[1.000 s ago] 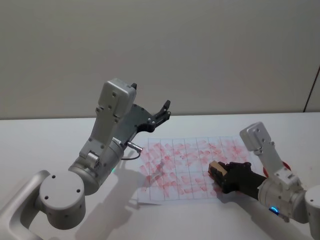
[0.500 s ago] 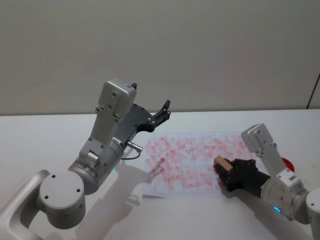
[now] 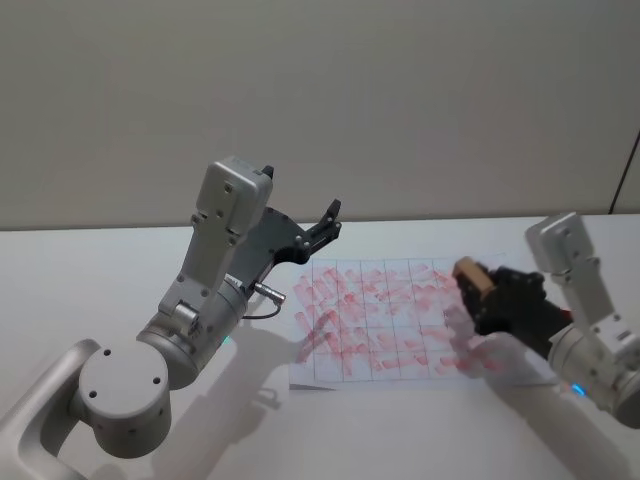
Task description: Use the one hand to pick up the stamp and affix it onto the A4 paper.
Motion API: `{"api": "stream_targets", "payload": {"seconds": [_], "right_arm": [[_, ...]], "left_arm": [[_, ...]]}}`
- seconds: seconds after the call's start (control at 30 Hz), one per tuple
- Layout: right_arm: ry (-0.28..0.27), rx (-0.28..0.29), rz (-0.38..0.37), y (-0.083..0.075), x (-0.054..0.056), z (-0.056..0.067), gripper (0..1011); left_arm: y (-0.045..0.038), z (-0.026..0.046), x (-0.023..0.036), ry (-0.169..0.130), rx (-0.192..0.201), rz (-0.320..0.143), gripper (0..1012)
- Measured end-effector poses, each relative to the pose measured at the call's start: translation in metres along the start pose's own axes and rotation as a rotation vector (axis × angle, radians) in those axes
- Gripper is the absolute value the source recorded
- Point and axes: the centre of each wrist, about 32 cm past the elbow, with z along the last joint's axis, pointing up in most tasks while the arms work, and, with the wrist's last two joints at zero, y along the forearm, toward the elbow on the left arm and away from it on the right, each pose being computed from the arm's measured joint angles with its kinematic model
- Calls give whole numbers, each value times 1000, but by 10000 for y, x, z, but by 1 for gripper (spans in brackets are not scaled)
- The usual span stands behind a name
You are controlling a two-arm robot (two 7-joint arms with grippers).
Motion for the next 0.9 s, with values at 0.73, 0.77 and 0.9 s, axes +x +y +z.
{"api": "stream_targets", "payload": {"seconds": [0.73,0.77,0.9], "right_arm": [[139,39,-238,-471,168,-33,218],[152,23,-246,-503,171,-55,219],[174,-7,-258,-554,175,-100,219]], "left_arm": [[0,0,0,0,0,0,1001],[0,0,0,0,0,0,1001],[0,0,0,0,0,0,1001]]}}
